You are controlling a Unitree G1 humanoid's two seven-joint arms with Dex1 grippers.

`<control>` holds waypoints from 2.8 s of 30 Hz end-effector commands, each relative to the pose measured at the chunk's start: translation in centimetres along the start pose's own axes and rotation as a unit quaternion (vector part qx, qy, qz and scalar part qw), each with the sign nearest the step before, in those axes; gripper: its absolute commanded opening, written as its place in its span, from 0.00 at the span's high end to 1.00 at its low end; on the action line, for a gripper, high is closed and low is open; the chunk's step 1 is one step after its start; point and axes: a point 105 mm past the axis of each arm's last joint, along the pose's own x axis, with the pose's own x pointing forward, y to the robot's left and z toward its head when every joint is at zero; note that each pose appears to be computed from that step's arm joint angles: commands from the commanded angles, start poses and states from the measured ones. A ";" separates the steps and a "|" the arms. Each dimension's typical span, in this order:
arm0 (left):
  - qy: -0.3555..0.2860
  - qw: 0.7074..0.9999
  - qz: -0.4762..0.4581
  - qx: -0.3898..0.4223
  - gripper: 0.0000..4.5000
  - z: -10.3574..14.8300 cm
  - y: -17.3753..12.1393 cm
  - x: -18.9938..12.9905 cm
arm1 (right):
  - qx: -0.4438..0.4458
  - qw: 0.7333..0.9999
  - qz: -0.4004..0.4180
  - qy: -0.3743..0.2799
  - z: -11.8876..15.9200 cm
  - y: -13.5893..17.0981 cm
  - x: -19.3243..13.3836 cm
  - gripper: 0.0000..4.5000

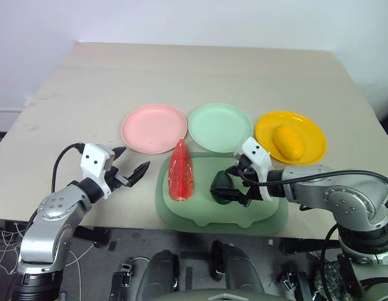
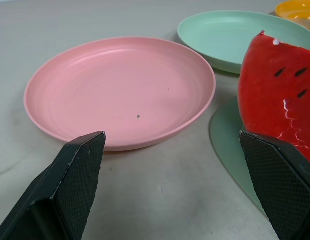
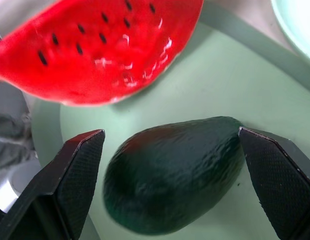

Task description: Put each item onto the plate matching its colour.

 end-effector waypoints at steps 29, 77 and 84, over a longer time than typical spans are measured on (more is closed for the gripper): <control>-0.015 1.000 0.000 0.004 0.00 0.6 -0.3 0.1 | -0.098 0.994 -0.046 -0.025 1.4 -2.3 -0.6 0.00; -0.031 0.993 -0.103 -0.043 0.00 7.0 -5.7 0.2 | -0.230 0.951 -0.135 -0.158 9.7 -11.7 3.0 0.01; 0.023 0.991 -0.112 -0.075 0.00 7.5 -8.2 2.2 | -0.255 0.927 -0.155 -0.226 10.2 -11.3 0.0 0.01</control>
